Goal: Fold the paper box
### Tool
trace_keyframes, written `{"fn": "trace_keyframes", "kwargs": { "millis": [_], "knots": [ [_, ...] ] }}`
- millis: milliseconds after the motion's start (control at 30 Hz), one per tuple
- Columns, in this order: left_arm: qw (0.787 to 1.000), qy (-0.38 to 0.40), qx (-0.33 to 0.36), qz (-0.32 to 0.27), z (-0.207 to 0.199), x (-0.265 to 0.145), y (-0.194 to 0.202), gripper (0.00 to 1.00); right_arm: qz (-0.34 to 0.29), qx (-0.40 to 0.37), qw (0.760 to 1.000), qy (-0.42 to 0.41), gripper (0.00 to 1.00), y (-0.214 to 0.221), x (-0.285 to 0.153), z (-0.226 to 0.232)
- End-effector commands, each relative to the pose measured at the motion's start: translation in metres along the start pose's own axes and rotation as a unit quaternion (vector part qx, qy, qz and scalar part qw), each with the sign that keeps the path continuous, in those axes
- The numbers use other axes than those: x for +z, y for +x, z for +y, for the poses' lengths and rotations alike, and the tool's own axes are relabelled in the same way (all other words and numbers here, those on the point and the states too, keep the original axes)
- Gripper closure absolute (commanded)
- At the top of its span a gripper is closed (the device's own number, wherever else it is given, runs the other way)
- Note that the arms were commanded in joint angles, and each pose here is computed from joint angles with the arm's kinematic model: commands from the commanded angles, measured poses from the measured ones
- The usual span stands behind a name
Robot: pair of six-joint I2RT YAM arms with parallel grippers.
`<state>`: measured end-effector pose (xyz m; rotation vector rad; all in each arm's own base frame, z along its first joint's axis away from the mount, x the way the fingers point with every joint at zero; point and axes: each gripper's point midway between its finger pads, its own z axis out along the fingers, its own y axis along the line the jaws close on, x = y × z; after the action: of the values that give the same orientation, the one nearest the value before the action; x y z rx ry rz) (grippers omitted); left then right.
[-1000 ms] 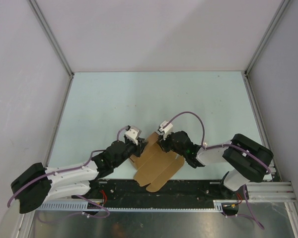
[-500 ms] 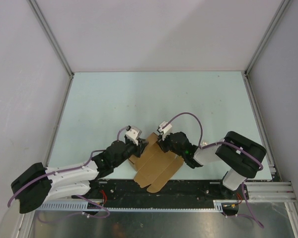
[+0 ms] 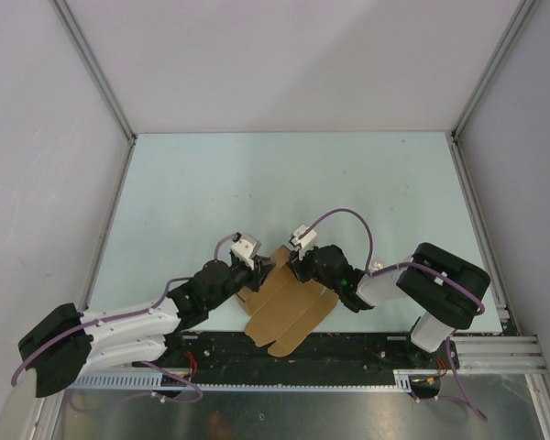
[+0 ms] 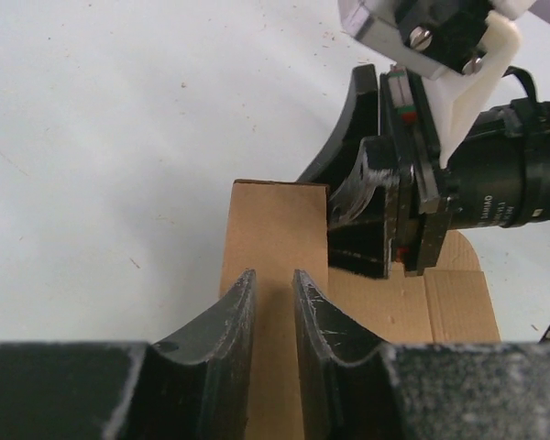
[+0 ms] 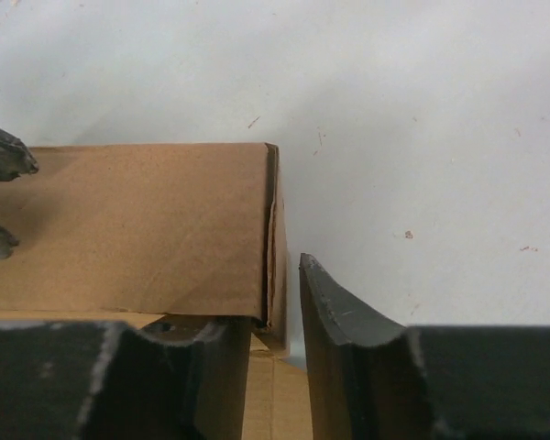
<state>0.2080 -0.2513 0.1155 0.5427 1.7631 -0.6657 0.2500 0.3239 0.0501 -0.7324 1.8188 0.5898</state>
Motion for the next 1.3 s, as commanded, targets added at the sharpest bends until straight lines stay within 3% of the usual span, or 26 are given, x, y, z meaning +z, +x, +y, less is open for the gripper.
{"fn": "trace_keyframes", "kwargs": {
  "millis": [0, 167, 467, 867, 1267],
  "knots": [
    [1.0, 0.023, -0.007, -0.011, -0.008, -0.003, -0.007, 0.73, -0.046, 0.006, 0.999, 0.002, 0.64, -0.031, 0.004, 0.004],
    [0.999, 0.037, -0.012, -0.009, -0.013, -0.006, -0.005, 0.73, -0.053, 0.005, 0.999, -0.005, 0.59, -0.041, -0.001, 0.007],
    [0.999, 0.02, -0.002, 0.03, -0.01, -0.003, 0.015, 0.76, -0.049, 0.002, 0.999, -0.004, 0.59, -0.046, -0.009, 0.009],
    [0.999, -0.03, 0.007, 0.032, 0.0, -0.008, 0.026, 0.77, -0.056, -0.003, 0.998, -0.001, 0.57, -0.059, -0.022, 0.009],
    [1.0, -0.026, 0.002, -0.015, -0.006, -0.013, -0.007, 0.68, -0.057, 0.026, 0.998, 0.0, 0.54, -0.077, -0.053, 0.008]
  ]
}}
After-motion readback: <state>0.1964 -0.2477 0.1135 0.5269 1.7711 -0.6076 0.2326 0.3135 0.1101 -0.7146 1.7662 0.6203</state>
